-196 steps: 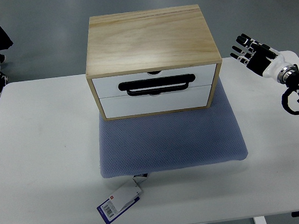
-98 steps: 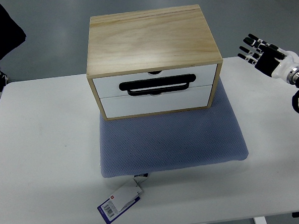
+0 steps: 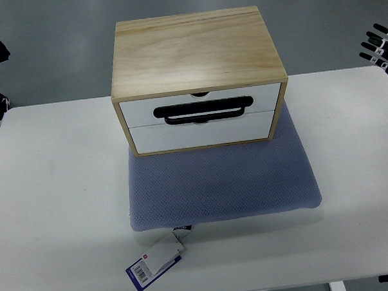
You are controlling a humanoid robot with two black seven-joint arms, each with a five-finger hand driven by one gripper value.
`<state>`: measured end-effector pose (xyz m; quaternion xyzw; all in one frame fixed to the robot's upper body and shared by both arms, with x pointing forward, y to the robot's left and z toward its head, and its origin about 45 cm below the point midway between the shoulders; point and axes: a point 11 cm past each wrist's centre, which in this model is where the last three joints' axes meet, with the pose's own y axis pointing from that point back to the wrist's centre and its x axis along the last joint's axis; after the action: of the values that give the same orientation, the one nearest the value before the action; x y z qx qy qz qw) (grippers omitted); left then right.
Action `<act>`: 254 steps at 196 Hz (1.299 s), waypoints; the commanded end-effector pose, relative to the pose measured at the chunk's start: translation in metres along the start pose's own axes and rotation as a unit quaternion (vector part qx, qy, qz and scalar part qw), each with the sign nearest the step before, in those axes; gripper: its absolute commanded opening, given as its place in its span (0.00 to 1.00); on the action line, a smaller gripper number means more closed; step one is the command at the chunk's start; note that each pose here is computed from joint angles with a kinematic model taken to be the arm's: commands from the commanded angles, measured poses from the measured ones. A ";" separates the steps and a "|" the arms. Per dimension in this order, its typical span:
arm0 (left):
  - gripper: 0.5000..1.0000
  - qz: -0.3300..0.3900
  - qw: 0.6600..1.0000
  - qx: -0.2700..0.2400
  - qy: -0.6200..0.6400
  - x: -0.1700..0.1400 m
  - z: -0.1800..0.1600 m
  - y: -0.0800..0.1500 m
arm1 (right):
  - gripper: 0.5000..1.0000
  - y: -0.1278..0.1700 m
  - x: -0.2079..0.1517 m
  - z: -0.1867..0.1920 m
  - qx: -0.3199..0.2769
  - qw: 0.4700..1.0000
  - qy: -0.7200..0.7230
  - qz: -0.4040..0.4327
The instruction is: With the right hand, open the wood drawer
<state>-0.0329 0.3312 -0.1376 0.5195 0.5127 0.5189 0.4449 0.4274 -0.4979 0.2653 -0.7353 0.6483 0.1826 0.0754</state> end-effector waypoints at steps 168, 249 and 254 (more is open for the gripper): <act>1.00 0.001 1.000 0.000 0.000 0.000 0.000 0.000 | 0.90 0.031 -0.120 -0.113 0.016 0.935 0.303 -0.182; 1.00 0.000 1.000 0.000 0.000 0.000 0.000 0.000 | 0.90 0.035 -0.239 -0.059 -0.018 0.863 0.367 -0.345; 1.00 0.000 1.000 -0.001 0.000 0.000 0.000 0.000 | 0.90 0.035 -0.242 -0.056 -0.022 0.861 0.369 -0.349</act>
<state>-0.0329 0.3312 -0.1376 0.5194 0.5128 0.5190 0.4448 0.3854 -0.3229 0.4136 -0.9189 0.3570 -0.1189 -0.1187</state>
